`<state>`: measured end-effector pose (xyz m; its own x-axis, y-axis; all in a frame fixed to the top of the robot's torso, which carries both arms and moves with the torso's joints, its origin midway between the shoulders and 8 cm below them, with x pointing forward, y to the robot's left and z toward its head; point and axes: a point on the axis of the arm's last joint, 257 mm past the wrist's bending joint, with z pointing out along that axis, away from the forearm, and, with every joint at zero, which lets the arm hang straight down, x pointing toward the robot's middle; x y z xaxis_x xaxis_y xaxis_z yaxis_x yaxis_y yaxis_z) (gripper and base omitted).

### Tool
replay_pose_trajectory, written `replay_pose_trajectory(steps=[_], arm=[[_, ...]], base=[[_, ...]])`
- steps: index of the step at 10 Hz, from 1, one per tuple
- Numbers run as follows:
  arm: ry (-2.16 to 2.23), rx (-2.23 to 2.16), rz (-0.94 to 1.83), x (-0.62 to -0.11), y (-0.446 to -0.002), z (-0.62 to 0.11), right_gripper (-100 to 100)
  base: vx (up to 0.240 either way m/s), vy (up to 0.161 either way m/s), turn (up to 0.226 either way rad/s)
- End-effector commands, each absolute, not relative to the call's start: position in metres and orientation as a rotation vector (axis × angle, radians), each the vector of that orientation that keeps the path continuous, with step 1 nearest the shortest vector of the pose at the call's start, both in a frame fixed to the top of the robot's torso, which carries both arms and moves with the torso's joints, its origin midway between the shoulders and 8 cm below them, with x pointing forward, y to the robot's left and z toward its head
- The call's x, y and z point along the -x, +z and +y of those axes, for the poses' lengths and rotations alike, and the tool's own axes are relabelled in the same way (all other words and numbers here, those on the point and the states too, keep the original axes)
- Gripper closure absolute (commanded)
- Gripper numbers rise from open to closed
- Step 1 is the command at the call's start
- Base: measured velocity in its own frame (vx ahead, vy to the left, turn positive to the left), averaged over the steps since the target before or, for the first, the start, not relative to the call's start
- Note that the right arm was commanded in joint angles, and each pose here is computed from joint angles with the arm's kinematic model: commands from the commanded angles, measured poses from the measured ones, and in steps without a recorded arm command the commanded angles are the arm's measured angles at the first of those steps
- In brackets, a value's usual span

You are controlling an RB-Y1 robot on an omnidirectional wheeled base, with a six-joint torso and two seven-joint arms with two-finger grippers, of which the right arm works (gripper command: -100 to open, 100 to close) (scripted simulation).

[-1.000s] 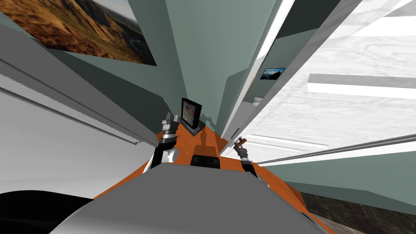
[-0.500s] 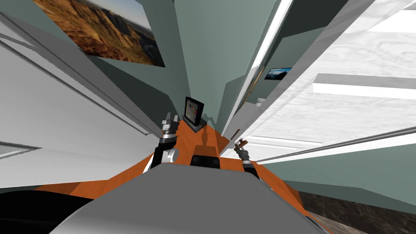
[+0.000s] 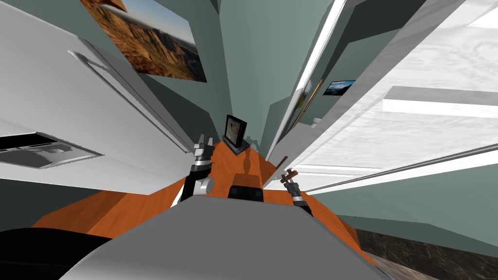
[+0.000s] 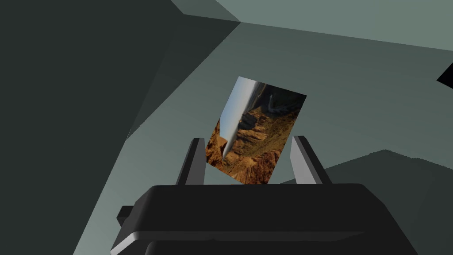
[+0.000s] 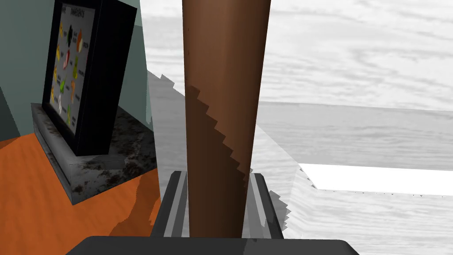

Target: Pull the door open

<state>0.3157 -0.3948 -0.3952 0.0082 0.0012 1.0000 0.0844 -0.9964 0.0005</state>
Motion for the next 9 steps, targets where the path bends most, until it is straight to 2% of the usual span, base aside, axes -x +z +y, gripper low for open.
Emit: replay_pose_trajectory(steps=[1,5,9], arm=[[-2.17,2.188,-0.093,-0.316,-0.395,-0.395,100],[-2.158,2.174,-0.117,-0.307,-0.395,-0.395,100],[-2.151,2.156,-0.142,-0.3,-0.393,-0.397,100]], base=[[-0.093,-0.021,0.025],[-0.169,-0.047,0.135],[-0.218,-0.087,0.148]])
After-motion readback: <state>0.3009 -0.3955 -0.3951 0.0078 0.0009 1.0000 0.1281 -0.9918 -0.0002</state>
